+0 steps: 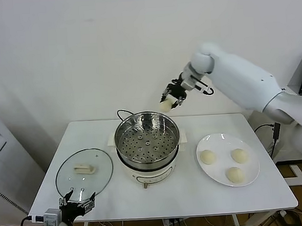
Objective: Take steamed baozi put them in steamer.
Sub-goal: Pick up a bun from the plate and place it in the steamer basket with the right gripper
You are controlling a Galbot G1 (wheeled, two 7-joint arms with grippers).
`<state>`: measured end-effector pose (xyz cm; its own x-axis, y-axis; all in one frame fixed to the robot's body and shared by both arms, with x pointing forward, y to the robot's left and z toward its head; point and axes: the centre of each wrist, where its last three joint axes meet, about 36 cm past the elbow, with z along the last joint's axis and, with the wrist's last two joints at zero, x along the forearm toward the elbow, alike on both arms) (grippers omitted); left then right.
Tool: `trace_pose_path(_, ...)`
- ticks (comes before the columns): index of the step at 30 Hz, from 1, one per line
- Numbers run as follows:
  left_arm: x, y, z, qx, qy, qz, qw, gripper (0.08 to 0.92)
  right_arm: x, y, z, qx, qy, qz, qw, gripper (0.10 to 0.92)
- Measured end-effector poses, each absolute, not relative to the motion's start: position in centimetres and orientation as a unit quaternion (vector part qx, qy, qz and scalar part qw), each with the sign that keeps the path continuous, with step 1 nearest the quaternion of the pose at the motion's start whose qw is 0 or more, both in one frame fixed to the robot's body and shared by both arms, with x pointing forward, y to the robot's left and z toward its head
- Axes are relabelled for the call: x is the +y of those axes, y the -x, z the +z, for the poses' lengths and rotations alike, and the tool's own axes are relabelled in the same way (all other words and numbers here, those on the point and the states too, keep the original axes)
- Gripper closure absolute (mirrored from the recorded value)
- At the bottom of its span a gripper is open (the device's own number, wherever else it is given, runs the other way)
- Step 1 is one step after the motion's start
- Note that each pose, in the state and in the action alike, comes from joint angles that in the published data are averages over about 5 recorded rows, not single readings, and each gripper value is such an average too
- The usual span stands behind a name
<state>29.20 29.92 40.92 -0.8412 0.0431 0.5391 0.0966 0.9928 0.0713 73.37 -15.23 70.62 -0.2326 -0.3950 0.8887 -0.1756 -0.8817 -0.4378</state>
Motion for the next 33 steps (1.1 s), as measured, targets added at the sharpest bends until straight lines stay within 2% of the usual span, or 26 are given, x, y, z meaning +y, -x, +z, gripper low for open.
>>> trace_pose_path(13, 30.0, -29.2, 41.0, -0.958, 0.033, -0.049, 0.279, 0.177, -9.2, -72.5, 65.5, 0.145, 0.616, -0.769, 0.096, 0.538)
trace_pose_path(25, 30.1, -29.2, 41.0, -0.959, 0.031, -0.046, 0.28, 0.177, -7.0, -72.0, 61.0, 0.128, 0.611, -0.776, 0.088, 0.539)
trace_pose_path(28, 30.1, -29.3, 40.9, -0.958, 0.03, -0.045, 0.28, 0.177, -6.9, -72.0, 60.1, 0.127, 0.609, -0.778, 0.084, 0.518)
trace_pose_path(33, 30.2, -29.3, 40.8, -0.958, 0.029, -0.043, 0.281, 0.177, -7.0, -72.0, 59.3, 0.126, 0.605, -0.782, 0.08, 0.397)
